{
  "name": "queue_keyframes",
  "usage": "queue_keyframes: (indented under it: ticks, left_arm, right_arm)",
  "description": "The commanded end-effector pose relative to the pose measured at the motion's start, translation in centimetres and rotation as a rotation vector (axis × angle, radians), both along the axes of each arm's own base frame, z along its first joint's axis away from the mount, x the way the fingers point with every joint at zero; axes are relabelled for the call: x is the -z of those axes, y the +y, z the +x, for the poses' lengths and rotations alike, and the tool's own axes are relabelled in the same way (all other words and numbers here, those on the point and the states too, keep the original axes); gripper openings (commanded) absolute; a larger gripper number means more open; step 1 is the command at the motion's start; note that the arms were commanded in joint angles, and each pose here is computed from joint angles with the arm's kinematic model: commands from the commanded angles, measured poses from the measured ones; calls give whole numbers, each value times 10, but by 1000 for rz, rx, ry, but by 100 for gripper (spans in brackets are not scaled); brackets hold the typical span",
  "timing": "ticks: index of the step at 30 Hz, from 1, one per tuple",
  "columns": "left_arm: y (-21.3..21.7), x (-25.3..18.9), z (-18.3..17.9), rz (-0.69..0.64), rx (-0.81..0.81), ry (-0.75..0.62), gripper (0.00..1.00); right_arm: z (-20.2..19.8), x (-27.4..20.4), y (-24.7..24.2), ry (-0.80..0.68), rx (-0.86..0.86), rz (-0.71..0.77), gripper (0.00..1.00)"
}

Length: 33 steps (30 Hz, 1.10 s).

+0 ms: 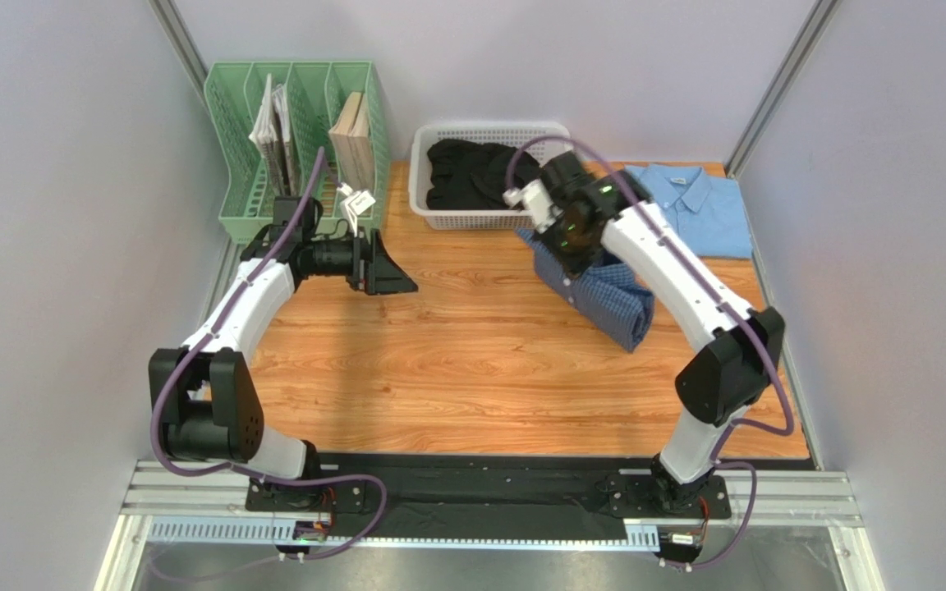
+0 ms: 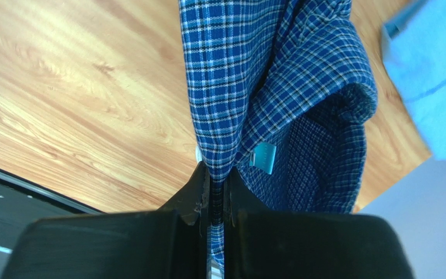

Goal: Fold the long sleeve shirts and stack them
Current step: Fold the shirt

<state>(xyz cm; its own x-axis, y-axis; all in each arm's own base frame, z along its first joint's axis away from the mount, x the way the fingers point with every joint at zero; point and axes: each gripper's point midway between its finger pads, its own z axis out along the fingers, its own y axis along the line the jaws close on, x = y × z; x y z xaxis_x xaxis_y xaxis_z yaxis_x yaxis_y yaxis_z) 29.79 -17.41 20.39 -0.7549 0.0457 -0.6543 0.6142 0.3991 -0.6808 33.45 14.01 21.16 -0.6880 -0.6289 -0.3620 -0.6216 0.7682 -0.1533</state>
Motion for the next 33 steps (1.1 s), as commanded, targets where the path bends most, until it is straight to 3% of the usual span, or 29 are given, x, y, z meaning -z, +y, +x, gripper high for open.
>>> queue_keyframes:
  ticks: [1,6,10,11,13,14,16,17,19,20,22,25,27,28,29,33]
  left_arm:
    - [9,-3,-4,-26,4,-40,99]
    - [23,-5,-6,-30,-33,-42,99]
    - [36,-10,-9,-28,-62,-49,99]
    - [39,-11,-10,-26,-74,-49,99]
    - [51,-12,-9,-38,-123,-45,99]
    - [55,-10,-8,-52,-156,-26,99]
    - [69,-11,-4,-68,-233,-26,99]
    - [73,-2,-1,-83,-287,14,99]
    - [83,-4,4,-98,-360,-15,99]
    - [82,9,-2,-117,-411,67,99]
    - [81,11,-6,-130,-445,84,99]
    - [75,30,-23,-171,-471,237,99]
    - [65,44,-31,-173,-473,307,99]
    - [63,47,-32,-158,-471,322,99]
    - [64,56,-26,-127,-540,375,99]
    - [32,103,-49,-63,-476,653,87]
  right_arm:
    - [-5,26,57,-118,-127,-188,0]
    - [-67,98,149,-27,-251,-144,0]
    - [-92,133,183,22,-278,-100,0]
    - [-101,139,191,46,-292,-92,5]
    - [-107,137,200,54,-312,-76,33]
    - [-114,129,209,56,-340,-40,61]
    - [-124,113,222,61,-381,25,73]
    - [-137,94,234,77,-431,104,88]
    - [-163,71,246,157,-512,212,89]
    - [-167,48,249,143,-548,269,89]
    - [-169,31,247,155,-570,332,89]
    - [-132,21,221,221,-484,441,86]
    - [-86,33,187,254,-396,463,81]
    - [-68,40,174,250,-350,457,78]
    - [-37,45,149,236,-260,465,68]
    - [12,69,100,305,-126,501,62]
